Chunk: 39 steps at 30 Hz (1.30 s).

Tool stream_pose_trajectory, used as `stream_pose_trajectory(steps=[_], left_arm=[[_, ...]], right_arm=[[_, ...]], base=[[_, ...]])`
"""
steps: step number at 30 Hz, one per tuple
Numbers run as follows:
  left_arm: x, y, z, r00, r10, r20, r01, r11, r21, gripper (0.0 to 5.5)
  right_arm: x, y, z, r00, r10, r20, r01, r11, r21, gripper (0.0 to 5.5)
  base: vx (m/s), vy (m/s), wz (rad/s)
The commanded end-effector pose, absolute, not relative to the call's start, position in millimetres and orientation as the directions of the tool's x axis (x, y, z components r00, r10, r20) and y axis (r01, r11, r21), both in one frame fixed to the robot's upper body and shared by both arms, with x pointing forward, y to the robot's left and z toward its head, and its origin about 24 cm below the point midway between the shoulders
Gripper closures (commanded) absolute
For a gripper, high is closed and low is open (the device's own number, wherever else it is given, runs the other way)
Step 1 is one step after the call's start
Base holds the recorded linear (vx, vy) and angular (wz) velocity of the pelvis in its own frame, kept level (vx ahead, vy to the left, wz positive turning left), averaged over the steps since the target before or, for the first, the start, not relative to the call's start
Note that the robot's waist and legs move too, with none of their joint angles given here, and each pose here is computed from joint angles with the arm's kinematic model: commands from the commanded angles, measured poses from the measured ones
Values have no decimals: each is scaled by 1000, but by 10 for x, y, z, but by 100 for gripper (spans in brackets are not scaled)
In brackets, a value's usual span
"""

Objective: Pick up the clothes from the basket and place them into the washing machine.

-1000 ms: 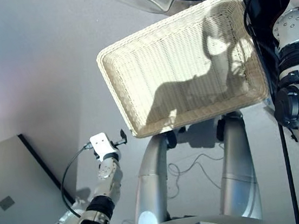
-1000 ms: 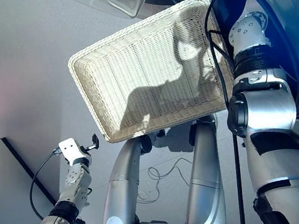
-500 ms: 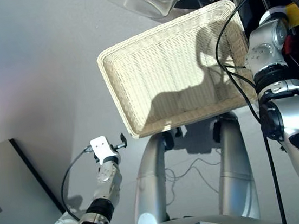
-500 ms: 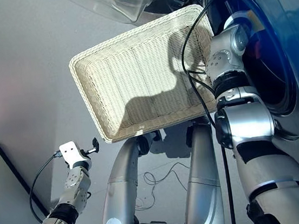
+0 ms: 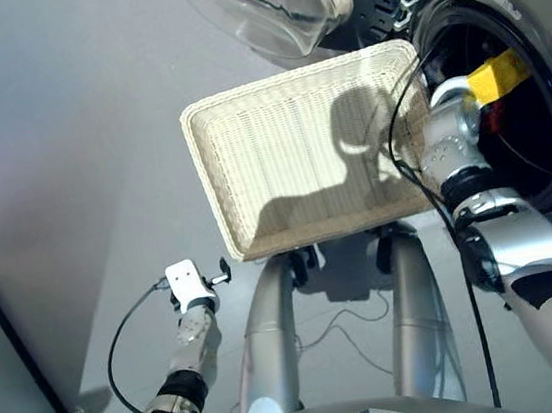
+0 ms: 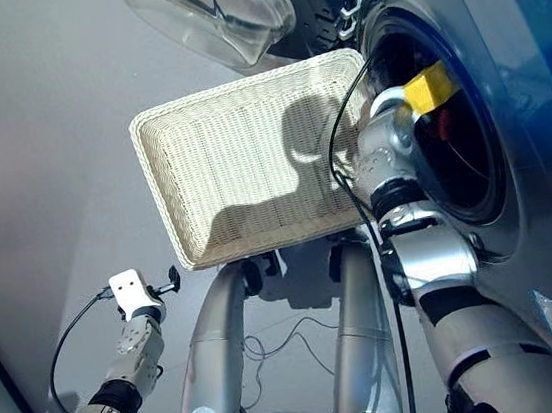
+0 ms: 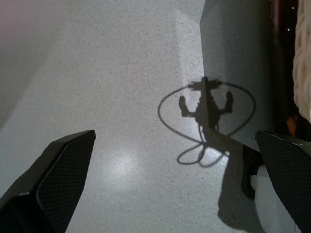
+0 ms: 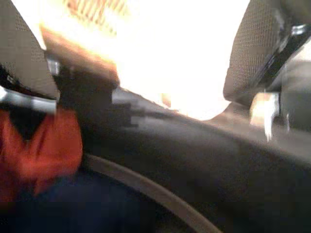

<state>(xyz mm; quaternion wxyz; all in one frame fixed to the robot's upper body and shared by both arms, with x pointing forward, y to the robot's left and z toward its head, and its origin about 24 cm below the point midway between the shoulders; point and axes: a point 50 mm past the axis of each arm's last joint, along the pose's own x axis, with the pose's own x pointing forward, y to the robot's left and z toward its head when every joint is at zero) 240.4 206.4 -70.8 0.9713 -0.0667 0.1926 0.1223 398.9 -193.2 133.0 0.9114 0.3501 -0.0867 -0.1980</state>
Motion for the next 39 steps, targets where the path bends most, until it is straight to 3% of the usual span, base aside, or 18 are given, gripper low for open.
stream_pose_trajectory(steps=[1,11,13,19,25,31,39], left_arm=[[2346,2432,-670,872,315,-375,-334,943,16,0],[2244,2472,-805,824,352,-444,-365,929,59,0],[2140,2461,-912,794,351,-496,-368,927,67,0],[1923,2438,-1089,743,329,-583,-377,925,42,0],[1699,2382,-1253,685,294,-667,-332,940,74,0],[1358,2373,-1419,604,252,-756,-282,955,93,0],[924,2321,-1587,468,228,-854,-187,970,157,0]], right_arm=[[3987,-1622,1295,947,-317,50,199,701,685,0],[3637,-1395,501,978,-182,-102,208,799,564,0],[3407,-1359,180,986,-80,-146,128,924,361,0],[2865,-1552,-482,935,-49,-352,83,993,82,0],[2300,-1745,-1013,815,-42,-578,-78,980,-181,0],[1702,-1847,-1378,664,-54,-745,-210,944,-256,0],[963,-2057,-1644,438,-157,-885,-160,955,-249,0]], base=[[0,0,0],[7,-2,7],[87,-19,8],[96,-7,19],[68,4,39],[104,18,-1],[119,33,-72]])
